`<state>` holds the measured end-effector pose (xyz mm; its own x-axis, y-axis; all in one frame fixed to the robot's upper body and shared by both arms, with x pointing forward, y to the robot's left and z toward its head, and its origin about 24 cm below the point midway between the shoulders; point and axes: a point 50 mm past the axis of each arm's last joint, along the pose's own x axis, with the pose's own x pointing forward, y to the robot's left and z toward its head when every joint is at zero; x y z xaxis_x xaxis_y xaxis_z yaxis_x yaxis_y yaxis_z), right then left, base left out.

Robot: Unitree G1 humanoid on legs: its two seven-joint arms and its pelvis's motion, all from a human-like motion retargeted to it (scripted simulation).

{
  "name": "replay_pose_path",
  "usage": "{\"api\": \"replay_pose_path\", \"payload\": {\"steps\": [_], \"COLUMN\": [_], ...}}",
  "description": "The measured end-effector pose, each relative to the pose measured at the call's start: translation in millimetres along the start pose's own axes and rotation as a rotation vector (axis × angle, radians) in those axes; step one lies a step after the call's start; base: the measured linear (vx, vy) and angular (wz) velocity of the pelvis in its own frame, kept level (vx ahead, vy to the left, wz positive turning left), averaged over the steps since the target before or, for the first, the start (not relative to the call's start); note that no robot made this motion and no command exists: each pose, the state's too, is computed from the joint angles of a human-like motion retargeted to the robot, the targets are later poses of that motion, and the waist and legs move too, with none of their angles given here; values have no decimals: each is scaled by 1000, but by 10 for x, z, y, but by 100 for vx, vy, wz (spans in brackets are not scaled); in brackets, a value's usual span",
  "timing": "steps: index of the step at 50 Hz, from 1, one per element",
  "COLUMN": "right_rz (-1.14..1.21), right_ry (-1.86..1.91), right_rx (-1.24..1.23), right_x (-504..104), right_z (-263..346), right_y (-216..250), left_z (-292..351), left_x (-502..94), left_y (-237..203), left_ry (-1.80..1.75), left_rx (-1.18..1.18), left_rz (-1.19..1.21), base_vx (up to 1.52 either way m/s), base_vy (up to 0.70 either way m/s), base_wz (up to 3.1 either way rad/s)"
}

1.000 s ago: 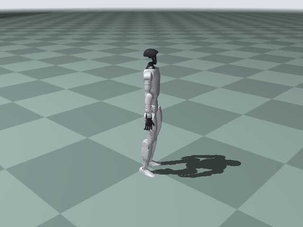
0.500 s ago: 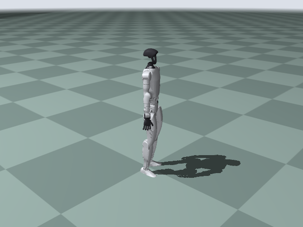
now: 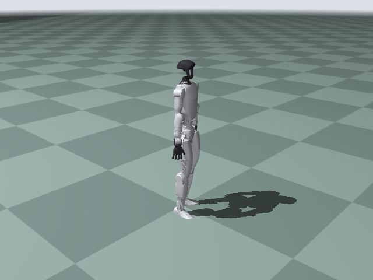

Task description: Upper body actions

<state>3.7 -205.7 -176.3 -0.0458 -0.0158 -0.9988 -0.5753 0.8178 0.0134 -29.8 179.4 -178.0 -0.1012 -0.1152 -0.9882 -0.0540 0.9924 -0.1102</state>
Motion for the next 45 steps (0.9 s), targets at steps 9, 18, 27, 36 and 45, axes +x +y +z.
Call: {"api": "replay_pose_path", "payload": {"steps": [9, 18, 27, 36, 45], "right_rz": [-39, -181, -203, -179, -171], "right_ry": [23, -70, -167, -73, 12], "right_rx": [46, 35, -94, -41, 34], "right_x": [-15, -15, -32, -18, -27], "right_z": [-59, 154, 430, 201, -44], "right_y": [-80, -168, -236, -195, -193], "left_z": [101, 189, 174, 321, 586], "left_x": [16, 1, -48, -59, -51], "left_y": [-79, -26, 176, 197, 34], "left_ry": [-45, -67, -33, -87, -189], "left_rx": [25, 9, -10, 6, -24], "left_rz": [-16, 2, 59, 67, 34], "base_vx": [1, 0, -7, -2, -8], "base_vy": [3, 2, -5, -5, -6], "base_wz": [-5, -22, 19, 64, 130]}}
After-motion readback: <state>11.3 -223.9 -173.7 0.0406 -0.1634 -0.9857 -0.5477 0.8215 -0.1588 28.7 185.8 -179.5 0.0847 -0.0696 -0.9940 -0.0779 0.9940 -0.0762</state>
